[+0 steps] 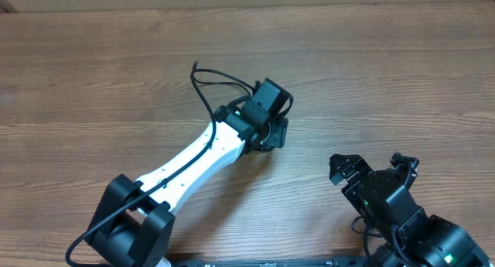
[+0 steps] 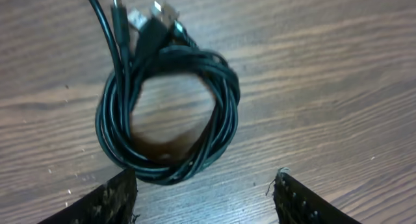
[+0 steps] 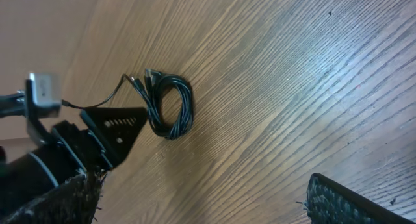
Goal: Untangle cables
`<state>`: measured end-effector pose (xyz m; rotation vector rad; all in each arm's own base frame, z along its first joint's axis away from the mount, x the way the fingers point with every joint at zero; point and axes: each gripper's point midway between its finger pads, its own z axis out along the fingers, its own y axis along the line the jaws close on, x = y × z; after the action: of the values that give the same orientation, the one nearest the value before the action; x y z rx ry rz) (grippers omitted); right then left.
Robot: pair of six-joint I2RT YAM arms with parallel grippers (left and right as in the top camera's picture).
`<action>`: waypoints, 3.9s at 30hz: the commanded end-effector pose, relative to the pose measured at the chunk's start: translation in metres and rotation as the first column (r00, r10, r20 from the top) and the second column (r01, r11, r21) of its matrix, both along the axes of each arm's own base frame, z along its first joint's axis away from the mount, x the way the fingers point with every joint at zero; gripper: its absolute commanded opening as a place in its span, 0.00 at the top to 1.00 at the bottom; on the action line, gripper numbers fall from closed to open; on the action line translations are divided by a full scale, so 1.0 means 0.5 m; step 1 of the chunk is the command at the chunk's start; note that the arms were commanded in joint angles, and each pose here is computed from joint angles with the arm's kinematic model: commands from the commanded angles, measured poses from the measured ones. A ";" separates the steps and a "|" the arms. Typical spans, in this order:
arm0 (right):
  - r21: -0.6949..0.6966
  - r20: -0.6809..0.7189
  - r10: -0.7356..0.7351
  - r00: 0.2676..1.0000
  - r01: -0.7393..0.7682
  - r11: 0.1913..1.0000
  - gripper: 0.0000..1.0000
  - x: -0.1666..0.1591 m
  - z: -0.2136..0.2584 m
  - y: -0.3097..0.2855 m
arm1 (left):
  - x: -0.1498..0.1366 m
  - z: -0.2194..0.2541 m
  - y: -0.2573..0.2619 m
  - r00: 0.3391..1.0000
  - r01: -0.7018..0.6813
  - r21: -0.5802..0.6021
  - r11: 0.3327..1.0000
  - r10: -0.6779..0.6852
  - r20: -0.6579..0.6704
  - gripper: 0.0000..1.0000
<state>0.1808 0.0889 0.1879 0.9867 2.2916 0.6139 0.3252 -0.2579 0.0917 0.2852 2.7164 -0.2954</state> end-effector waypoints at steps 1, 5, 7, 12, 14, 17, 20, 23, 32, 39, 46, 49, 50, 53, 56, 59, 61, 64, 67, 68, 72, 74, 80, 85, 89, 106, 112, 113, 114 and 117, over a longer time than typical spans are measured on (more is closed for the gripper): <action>-0.002 0.010 -0.016 1.000 0.016 1.000 0.00 0.003 0.001 -0.006 | -0.005 -0.033 0.025 1.000 0.009 0.075 0.997 -0.008 -0.003 0.32; -0.008 0.007 -0.014 1.000 0.014 1.000 0.00 0.003 -0.001 -0.006 | -0.019 -0.047 0.048 0.987 -0.144 0.065 0.987 0.148 -0.062 0.25; -0.016 -0.002 -0.014 1.000 0.014 1.000 0.00 0.003 -0.005 -0.006 | -0.023 -0.049 0.051 0.962 -0.252 0.039 0.967 0.255 -0.093 0.14; -0.040 -0.064 0.001 0.998 -0.004 0.999 0.00 0.002 -0.029 0.005 | -0.011 -0.048 0.077 0.869 -0.484 0.007 0.875 0.482 -0.113 0.01; -0.040 -0.096 0.016 0.995 -0.020 0.999 0.00 -0.002 -0.039 0.012 | -0.003 -0.051 0.119 0.849 -0.518 0.061 0.853 0.522 -0.084 0.00; -0.050 -0.142 0.028 0.990 -0.035 0.998 0.00 -0.007 -0.055 0.019 | 0.010 -0.056 0.182 0.812 -0.569 0.109 0.815 0.578 -0.082 0.07; -0.066 -0.162 0.024 0.987 -0.036 0.997 0.00 -0.004 -0.065 0.021 | 0.027 -0.056 0.194 0.824 -0.549 0.080 0.832 0.555 -0.116 0.13; -0.073 -0.171 0.024 0.985 -0.037 0.997 0.00 0.005 -0.071 0.028 | 0.039 -0.052 0.164 0.874 -0.465 0.005 0.885 0.460 -0.156 0.13; -0.285 -0.124 0.382 0.916 -0.402 0.870 0.00 0.086 -0.099 0.105 | 0.049 -0.050 0.174 0.942 -0.318 0.059 0.946 0.322 -0.090 0.06; -0.460 -0.135 0.623 0.771 -0.606 0.650 0.00 0.175 -0.161 0.182 | 0.051 -0.063 0.336 0.801 -0.546 0.048 0.836 0.538 -0.263 0.00; -0.532 -0.150 0.646 0.749 -0.612 0.585 0.09 0.285 -0.254 0.186 | 0.026 -0.070 0.412 0.740 -0.594 0.078 0.801 0.581 -0.340 0.00; -0.518 -0.128 0.690 0.712 -0.641 0.566 0.15 0.319 -0.283 0.195 | 0.025 -0.070 0.405 0.745 -0.587 0.078 0.806 0.574 -0.340 0.00; -0.505 -0.103 0.728 0.678 -0.666 0.549 0.16 0.329 -0.289 0.210 | 0.024 -0.070 0.402 0.747 -0.583 0.077 0.809 0.571 -0.340 0.01; -0.511 -0.070 0.787 0.612 -0.700 0.499 0.21 0.344 -0.307 0.236 | 0.023 -0.070 0.396 0.752 -0.575 0.077 0.814 0.564 -0.340 0.01; -0.505 -0.100 0.791 0.603 -0.716 0.482 0.21 0.345 -0.348 0.241 | 0.023 -0.070 0.390 0.758 -0.568 0.077 0.819 0.558 -0.339 0.00; -0.481 -0.157 0.787 0.596 -0.743 0.466 0.28 0.334 -0.404 0.235 | 0.022 -0.070 0.389 0.759 -0.566 0.078 0.820 0.556 -0.340 0.00; -0.474 -0.171 0.786 0.594 -0.749 0.463 0.54 0.331 -0.417 0.234 | 0.021 -0.070 0.389 0.758 -0.566 0.078 0.820 0.556 -0.341 0.00; -0.447 -0.130 0.791 0.598 -0.747 0.492 0.96 0.339 -0.401 0.252 | 0.016 -0.070 0.389 0.755 -0.565 0.086 0.821 0.556 -0.348 0.00; -0.354 -0.019 0.832 0.555 -0.782 0.513 0.96 0.347 -0.350 0.305 | 0.012 -0.071 0.390 0.752 -0.564 0.092 0.820 0.556 -0.354 0.00; -0.322 0.018 0.842 0.539 -0.795 0.515 0.96 0.349 -0.324 0.320 | 0.005 -0.072 0.391 0.746 -0.563 0.101 0.820 0.558 -0.363 0.03; -0.008 -0.034 0.626 0.779 -0.626 0.779 0.96 0.359 -0.184 0.280 | -0.007 -0.069 0.396 0.788 -0.489 0.124 0.863 0.498 -0.361 0.05; 0.090 -0.043 0.611 0.791 -0.606 0.791 0.96 0.339 -0.115 0.260 | -0.007 -0.043 0.395 0.827 -0.449 0.100 0.888 0.456 -0.330 0.05; 0.260 0.009 0.574 0.819 -0.556 0.789 0.96 0.311 -0.024 0.240 | -0.007 0.065 0.376 0.875 -0.445 -0.038 0.895 0.426 -0.230 0.02; 0.410 -0.013 0.545 0.839 -0.492 0.768 0.96 0.293 0.002 0.255 | -0.031 0.179 0.339 0.908 -0.415 -0.229 0.880 0.388 -0.157 0.01; 0.408 -0.017 0.548 0.836 -0.495 0.767 0.96 0.290 -0.001 0.258 | -0.054 0.232 0.310 0.877 -0.481 -0.359 0.800 0.430 -0.217 0.00; 0.236 -0.051 0.502 0.863 -0.478 0.846 0.96 0.312 -0.037 0.213 | -0.062 0.343 0.154 0.912 -0.374 -0.723 0.582 0.086 -0.402 0.44; 0.207 -0.035 0.527 0.849 -0.510 0.835 0.96 0.312 -0.037 0.213 | -0.060 0.344 0.113 0.920 -0.348 -0.723 0.597 0.072 -0.384 0.46; 0.206 -0.034 0.528 0.848 -0.511 0.834 0.96 0.312 -0.037 0.213 | -0.060 0.338 0.104 0.922 -0.342 -0.715 0.610 0.073 -0.379 0.46; 0.204 -0.032 0.532 0.846 -0.516 0.832 0.96 0.312 -0.037 0.216 | -0.059 0.319 0.091 0.923 -0.341 -0.689 0.640 0.088 -0.375 0.49; 0.205 -0.035 0.534 0.845 -0.517 0.831 0.96 0.310 -0.038 0.216 | -0.051 0.286 0.081 0.919 -0.356 -0.639 0.682 0.130 -0.373 0.50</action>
<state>0.3344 0.1932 0.1609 0.4988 2.6617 1.0356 0.2916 -0.2130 0.2566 -0.3327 2.5791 -1.4638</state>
